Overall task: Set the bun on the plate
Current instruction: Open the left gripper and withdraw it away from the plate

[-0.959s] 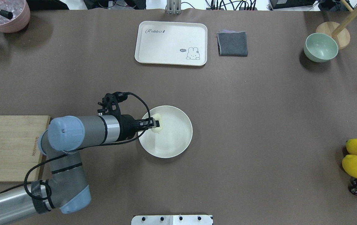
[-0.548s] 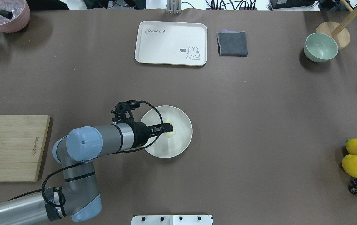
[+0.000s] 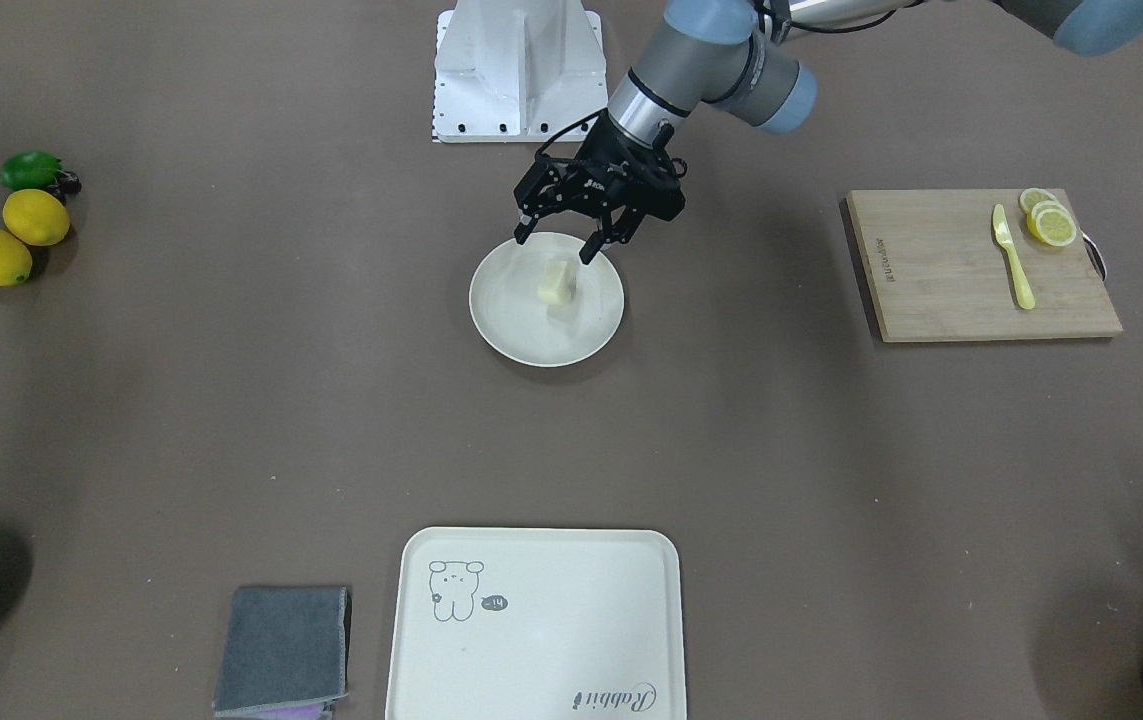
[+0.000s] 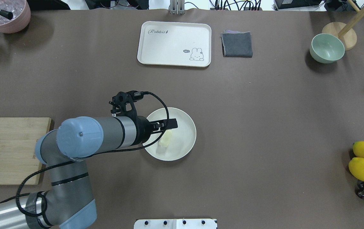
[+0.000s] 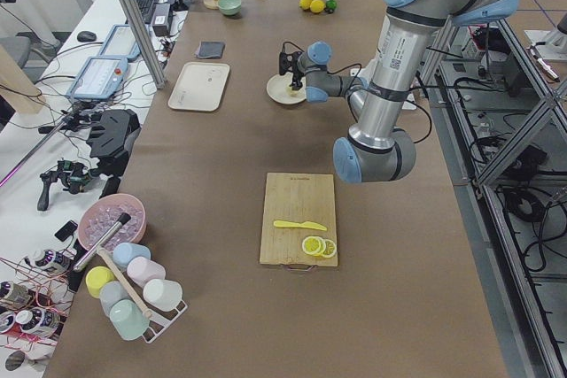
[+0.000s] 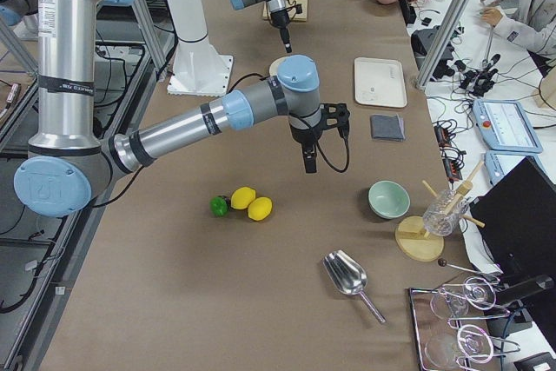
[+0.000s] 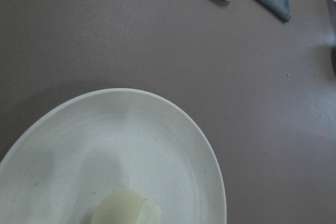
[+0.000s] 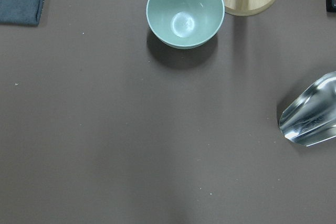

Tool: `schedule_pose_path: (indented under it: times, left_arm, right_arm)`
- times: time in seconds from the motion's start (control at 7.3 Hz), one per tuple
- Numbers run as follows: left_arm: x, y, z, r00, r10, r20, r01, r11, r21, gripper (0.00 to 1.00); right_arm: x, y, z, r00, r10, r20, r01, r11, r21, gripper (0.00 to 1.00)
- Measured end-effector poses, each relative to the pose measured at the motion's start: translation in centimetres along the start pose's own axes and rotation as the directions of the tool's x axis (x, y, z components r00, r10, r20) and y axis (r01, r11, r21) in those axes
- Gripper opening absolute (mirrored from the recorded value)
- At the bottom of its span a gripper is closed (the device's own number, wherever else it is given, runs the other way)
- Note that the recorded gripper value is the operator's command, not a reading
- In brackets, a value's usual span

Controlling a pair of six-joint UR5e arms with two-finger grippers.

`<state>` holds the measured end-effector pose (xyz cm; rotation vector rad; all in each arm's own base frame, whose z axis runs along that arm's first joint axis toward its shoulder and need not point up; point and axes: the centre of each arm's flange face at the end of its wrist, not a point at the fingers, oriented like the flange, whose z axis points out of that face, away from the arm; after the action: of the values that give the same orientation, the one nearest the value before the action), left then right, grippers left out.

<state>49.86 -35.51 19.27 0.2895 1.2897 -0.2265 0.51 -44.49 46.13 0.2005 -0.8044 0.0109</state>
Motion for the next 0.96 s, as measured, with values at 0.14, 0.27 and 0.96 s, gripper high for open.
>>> schedule_pose_path:
  times: [0.14,0.27,0.96]
  left_arm:
    - [-0.1,-2.7,-3.2,0.998,0.032,0.059,-0.031,0.999,-0.016,0.98]
    - [-2.3,-6.5,-6.0,0.991,0.068,0.116,-0.065,0.997,-0.034,0.98]
    - [-28.0,-27.0,-22.8,0.803,0.515,0.302,-0.433,0.851,-0.298,0.98]
  right_arm:
    - [1.0,0.4,0.0,1.0,-0.003,-0.006,0.003,1.0,-0.002,1.0]
    - [2.3,0.8,0.0,1.0,-0.01,-0.014,0.01,1.0,-0.004,1.0]
    - [8.9,2.7,-0.5,0.999,0.002,-0.037,-0.003,0.999,-0.043,1.0]
